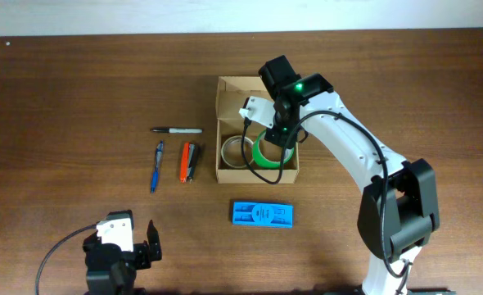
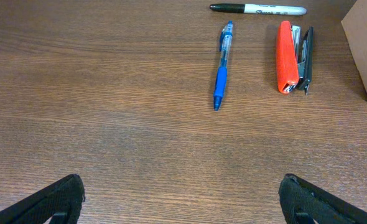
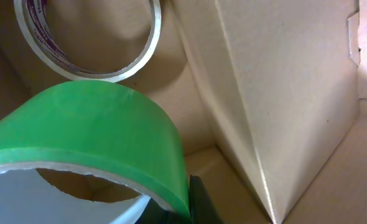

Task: Pack container
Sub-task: 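Lower the green tape roll into the box beside the white roll, release, then move the right gripper down onto the blue duster and grasp it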

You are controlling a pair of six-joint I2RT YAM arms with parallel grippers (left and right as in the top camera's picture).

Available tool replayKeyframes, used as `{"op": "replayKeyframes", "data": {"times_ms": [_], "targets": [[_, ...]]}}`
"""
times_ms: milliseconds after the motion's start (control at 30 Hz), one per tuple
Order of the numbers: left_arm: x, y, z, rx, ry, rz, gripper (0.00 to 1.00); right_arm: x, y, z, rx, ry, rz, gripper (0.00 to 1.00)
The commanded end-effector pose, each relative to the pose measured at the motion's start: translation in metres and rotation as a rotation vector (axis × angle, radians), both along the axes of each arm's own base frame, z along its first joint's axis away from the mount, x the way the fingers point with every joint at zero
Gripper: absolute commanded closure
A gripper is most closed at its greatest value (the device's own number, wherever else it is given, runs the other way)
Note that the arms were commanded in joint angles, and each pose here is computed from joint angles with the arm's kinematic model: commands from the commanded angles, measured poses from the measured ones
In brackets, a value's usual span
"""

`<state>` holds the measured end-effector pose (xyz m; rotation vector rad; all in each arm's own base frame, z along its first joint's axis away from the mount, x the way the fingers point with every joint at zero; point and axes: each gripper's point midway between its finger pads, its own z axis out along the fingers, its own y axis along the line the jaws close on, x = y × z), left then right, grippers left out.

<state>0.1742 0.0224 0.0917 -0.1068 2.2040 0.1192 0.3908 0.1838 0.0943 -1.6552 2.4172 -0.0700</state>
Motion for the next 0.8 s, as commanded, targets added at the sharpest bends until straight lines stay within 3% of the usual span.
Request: {"op": "replayKeyframes", "data": {"times_ms": [0,100,200,400,567,767], "targets": [[0.0,0.0,-0.002,0.01,0.0,-0.007,0.0,-0.004,0.006,-0.001,0.019,0.01,0.01,0.89],[0.0,0.0,-0.002,0.01,0.0,-0.007,0.0,-0.004,0.007,-0.001,0.026,0.013,0.011,0.73],[0.0,0.0,-0.002,0.01,0.0,-0.007,0.0,-0.004,0.007,-0.001,0.027,0.013,0.011,0.7],[0.0,0.0,-0.002,0.01,0.0,-0.007,0.0,-0.004,0.007,0.0,0.029,0.012,0.002,0.47],[0.0,0.0,-0.002,0.01,0.0,-0.007,0.0,-0.007,0.015,0.027,0.079,-0.002,-0.015,0.44],[0.0,0.0,-0.002,0.01,0.0,-0.007,0.01,-0.033,0.036,0.096,0.206,-0.014,0.045,0.43]]}}
